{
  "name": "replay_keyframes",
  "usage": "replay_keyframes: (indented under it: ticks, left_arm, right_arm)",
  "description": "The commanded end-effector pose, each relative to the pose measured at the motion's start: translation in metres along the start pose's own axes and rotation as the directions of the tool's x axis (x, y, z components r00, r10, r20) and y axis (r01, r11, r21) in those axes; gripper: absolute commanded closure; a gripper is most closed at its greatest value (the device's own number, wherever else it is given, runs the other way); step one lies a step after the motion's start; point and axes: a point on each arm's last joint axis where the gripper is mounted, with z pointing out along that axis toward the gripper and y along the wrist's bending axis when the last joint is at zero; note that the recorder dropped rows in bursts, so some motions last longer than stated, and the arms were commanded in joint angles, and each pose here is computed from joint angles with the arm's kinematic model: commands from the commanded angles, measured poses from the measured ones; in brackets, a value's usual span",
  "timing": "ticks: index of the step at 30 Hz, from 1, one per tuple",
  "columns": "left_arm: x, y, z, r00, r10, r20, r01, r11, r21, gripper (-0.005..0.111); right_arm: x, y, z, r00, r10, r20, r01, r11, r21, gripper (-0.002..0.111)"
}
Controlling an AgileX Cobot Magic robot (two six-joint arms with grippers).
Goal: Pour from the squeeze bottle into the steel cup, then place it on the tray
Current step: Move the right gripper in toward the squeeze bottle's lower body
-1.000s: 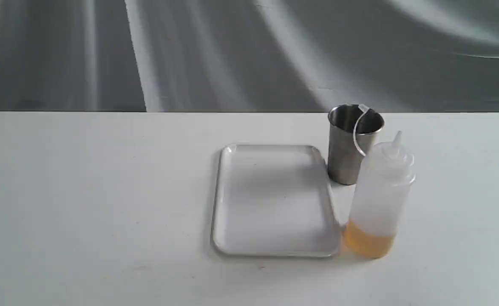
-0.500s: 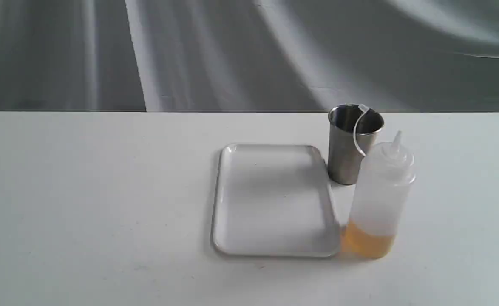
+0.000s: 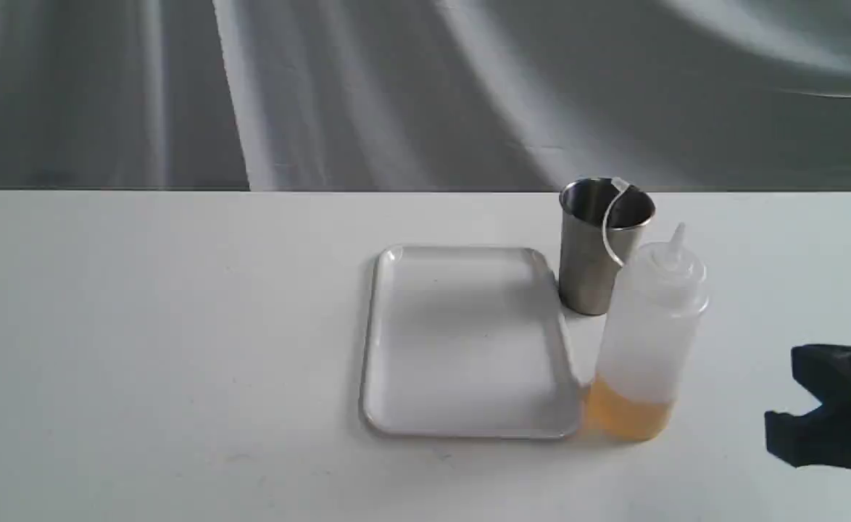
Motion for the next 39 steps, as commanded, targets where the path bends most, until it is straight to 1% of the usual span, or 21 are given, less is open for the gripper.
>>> replay_keyframes:
  ticks: [1,3,10,12,15,17,19,21,22,23,24,27,29,31,33,39]
  left_arm:
    - [0.001,0.0,0.0,1.0,-0.004,0.005,0.004,1.0,0.006,0.107]
    - [0.001,0.0,0.0,1.0,-0.004,0.005,0.004,1.0,0.006,0.107]
    - [0.001,0.0,0.0,1.0,-0.001,0.005,0.001,1.0,0.006,0.107]
    - [0.001,0.0,0.0,1.0,-0.001,0.005,0.001,1.0,0.006,0.107]
    - [0.001,0.0,0.0,1.0,-0.001,0.005,0.001,1.0,0.006,0.107]
    - [0.001,0.0,0.0,1.0,-0.001,0.005,0.001,1.0,0.006,0.107]
    - [0.001,0.0,0.0,1.0,-0.005,0.005,0.005,1.0,0.006,0.107]
    - [0.001,0.0,0.0,1.0,-0.005,0.005,0.005,1.0,0.006,0.107]
    - [0.001,0.0,0.0,1.0,-0.005,0.005,0.005,1.0,0.006,0.107]
    - [0.001,0.0,0.0,1.0,-0.005,0.005,0.005,1.0,0.006,0.107]
    - [0.001,0.0,0.0,1.0,-0.005,0.005,0.005,1.0,0.006,0.107]
    - [0.001,0.0,0.0,1.0,-0.005,0.005,0.005,1.0,0.006,0.107]
    - [0.001,0.0,0.0,1.0,-0.005,0.005,0.005,1.0,0.006,0.107]
    - [0.001,0.0,0.0,1.0,-0.002,0.005,0.002,1.0,0.006,0.107]
    - [0.001,0.0,0.0,1.0,-0.002,0.005,0.002,1.0,0.006,0.107]
    - [0.001,0.0,0.0,1.0,-0.002,0.005,0.002,1.0,0.006,0.107]
  right_arm:
    - [0.009,0.002,0.016,1.0,-0.015,-0.003,0.015,1.0,-0.011,0.108]
    - [0.014,0.002,0.028,0.999,-0.014,-0.033,0.014,1.0,-0.015,0.108]
    - [0.031,0.004,0.066,0.997,-0.012,-0.07,0.01,1.0,-0.029,0.108]
    - [0.035,0.005,0.074,0.998,-0.016,-0.063,0.014,0.999,-0.037,0.108]
    - [0.041,0.008,0.083,0.996,-0.064,-0.069,0.059,0.996,-0.072,0.108]
    - [0.044,0.008,0.086,0.995,-0.059,-0.084,0.053,0.996,-0.074,0.108]
    - [0.047,0.008,0.088,0.993,-0.059,-0.098,0.052,0.996,-0.075,0.105]
    - [0.047,0.008,0.088,0.993,-0.059,-0.098,0.052,0.996,-0.075,0.098]
    - [0.047,0.008,0.088,0.994,-0.057,-0.098,0.05,0.996,-0.074,0.092]
    - [0.047,0.008,0.088,0.994,-0.057,-0.095,0.05,0.996,-0.074,0.088]
    - [0.047,0.008,0.088,0.994,-0.057,-0.095,0.05,0.996,-0.074,0.079]
    - [0.047,0.008,0.088,0.994,-0.054,-0.092,0.048,0.996,-0.074,0.058]
    - [0.046,0.008,0.088,0.996,-0.026,-0.086,0.019,0.997,-0.072,0.038]
    - [0.044,0.009,0.089,0.998,0.002,-0.067,-0.007,0.997,-0.072,0.023]
    - [0.041,0.009,0.089,0.999,0.009,-0.039,-0.012,0.997,-0.075,0.016]
    - [0.042,0.009,0.092,1.0,0.012,-0.019,-0.014,0.997,-0.08,0.016]
